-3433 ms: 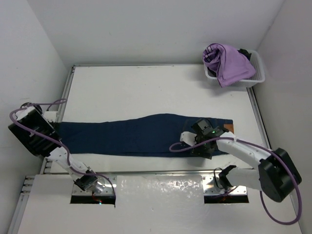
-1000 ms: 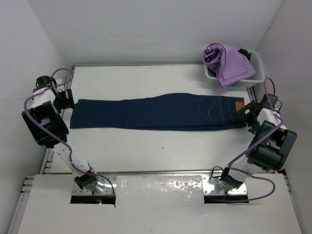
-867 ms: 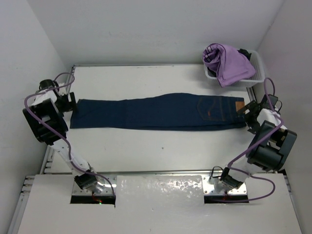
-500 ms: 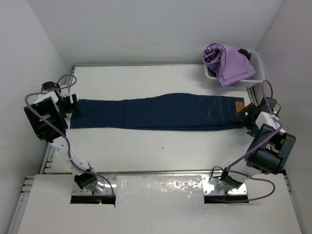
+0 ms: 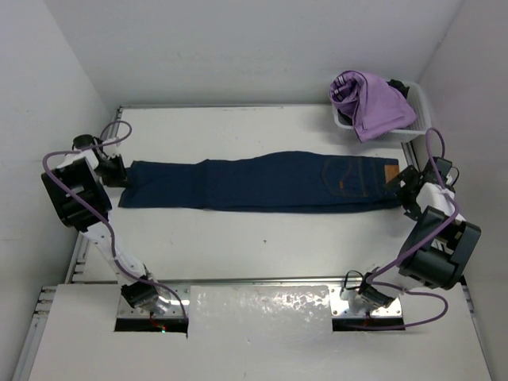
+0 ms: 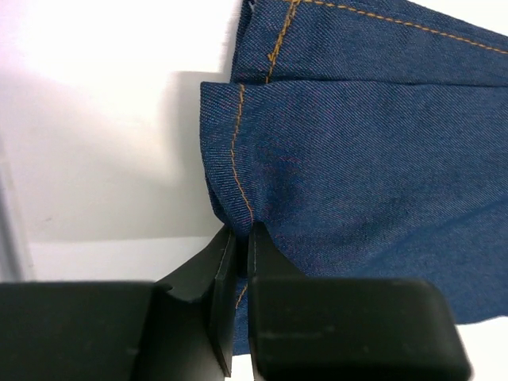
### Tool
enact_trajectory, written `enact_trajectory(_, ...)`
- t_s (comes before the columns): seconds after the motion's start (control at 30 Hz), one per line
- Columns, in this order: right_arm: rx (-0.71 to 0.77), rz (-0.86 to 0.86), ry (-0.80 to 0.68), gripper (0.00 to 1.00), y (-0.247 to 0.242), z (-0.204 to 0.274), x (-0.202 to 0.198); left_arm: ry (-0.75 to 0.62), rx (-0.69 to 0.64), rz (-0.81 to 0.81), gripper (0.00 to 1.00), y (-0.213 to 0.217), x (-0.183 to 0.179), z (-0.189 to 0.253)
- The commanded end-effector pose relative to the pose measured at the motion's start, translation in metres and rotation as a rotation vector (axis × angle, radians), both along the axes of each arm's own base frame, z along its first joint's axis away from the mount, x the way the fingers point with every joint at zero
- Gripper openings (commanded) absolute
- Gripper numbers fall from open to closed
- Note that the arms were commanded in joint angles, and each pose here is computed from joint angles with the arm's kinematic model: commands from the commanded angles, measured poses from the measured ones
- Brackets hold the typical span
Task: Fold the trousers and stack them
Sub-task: Fold the trousers
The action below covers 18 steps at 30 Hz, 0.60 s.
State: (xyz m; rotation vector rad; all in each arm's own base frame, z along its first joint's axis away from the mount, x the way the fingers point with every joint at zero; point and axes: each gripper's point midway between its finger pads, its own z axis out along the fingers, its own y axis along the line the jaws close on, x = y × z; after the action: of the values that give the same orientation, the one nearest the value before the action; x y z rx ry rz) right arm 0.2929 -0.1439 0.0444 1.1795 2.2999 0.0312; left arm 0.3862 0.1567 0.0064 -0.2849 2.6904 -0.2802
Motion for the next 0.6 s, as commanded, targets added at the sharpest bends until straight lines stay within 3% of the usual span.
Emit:
enact_trajectory(0.0, -0.089, 0.037, -0.068, 0.96, -0.010, 0.027, 0.010, 0.119, -0.162, -0.021, 0.00, -0.033, -0.028, -0.025)
enact_trajectory(0.4, -0.315, 0.328, -0.098, 0.94, 0.035, 0.073, 0.050, -0.271, -0.053, -0.051, 0.00, -0.009, 0.024, 0.131)
enact_trajectory(0.57, -0.331, 0.416, -0.113, 0.94, 0.063, 0.073, 0.063, -0.330, -0.063, -0.065, 0.00, -0.015, 0.027, 0.160)
